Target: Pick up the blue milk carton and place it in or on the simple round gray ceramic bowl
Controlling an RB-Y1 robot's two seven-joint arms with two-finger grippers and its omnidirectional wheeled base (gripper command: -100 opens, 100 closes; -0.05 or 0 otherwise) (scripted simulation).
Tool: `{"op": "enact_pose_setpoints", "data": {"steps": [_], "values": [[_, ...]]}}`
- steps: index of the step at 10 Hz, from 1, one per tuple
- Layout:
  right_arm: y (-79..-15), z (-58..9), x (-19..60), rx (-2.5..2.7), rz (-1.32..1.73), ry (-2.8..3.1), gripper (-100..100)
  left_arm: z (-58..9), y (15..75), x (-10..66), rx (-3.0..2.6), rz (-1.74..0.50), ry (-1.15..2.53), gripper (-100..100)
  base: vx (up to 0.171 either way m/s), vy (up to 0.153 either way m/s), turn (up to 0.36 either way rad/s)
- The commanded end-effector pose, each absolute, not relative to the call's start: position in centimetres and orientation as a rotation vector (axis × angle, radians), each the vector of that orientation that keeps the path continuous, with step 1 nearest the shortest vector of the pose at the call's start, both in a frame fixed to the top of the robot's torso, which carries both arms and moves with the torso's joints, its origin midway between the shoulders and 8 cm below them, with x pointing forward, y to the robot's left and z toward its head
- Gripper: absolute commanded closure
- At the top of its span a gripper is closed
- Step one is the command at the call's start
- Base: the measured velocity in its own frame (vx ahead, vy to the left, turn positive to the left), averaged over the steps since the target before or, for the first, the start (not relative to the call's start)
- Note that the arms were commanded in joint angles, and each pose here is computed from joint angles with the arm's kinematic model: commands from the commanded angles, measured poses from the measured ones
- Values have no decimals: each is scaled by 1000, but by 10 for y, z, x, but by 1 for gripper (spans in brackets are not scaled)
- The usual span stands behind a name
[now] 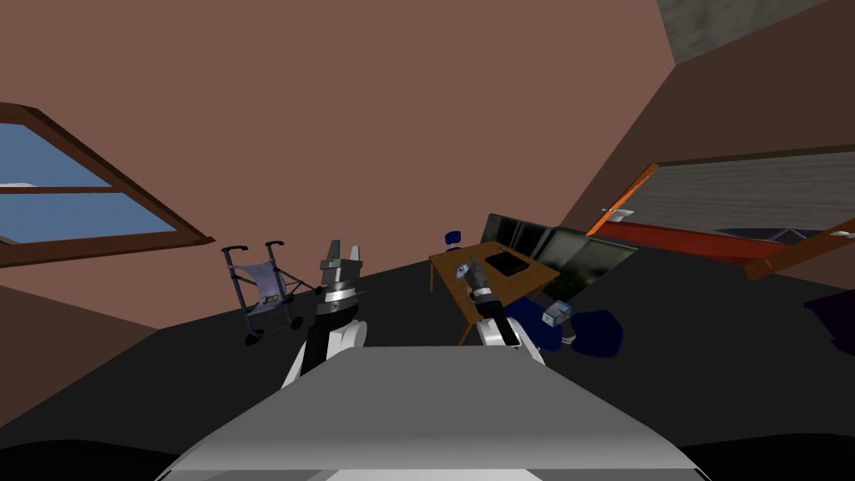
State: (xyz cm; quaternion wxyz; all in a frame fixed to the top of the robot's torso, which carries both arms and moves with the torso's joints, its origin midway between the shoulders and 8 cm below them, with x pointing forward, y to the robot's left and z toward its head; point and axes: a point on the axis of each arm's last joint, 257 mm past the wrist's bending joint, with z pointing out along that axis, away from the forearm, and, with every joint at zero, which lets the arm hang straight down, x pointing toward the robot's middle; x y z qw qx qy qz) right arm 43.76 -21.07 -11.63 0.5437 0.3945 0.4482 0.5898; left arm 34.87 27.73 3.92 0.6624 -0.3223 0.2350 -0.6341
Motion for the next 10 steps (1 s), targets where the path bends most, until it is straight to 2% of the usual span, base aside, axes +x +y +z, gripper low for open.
{"op": "enact_pose_setpoints", "data": {"steps": [1, 10], "values": [[-207, -146, 448, 983, 1363, 1138, -100, 39, 277, 349, -729, -1434, 531, 0, 29, 69, -1], [-213, -304, 457, 1231, 1079, 1470, -100, 39, 277, 349, -729, -1434, 531, 0, 44, 83, -4]]}}
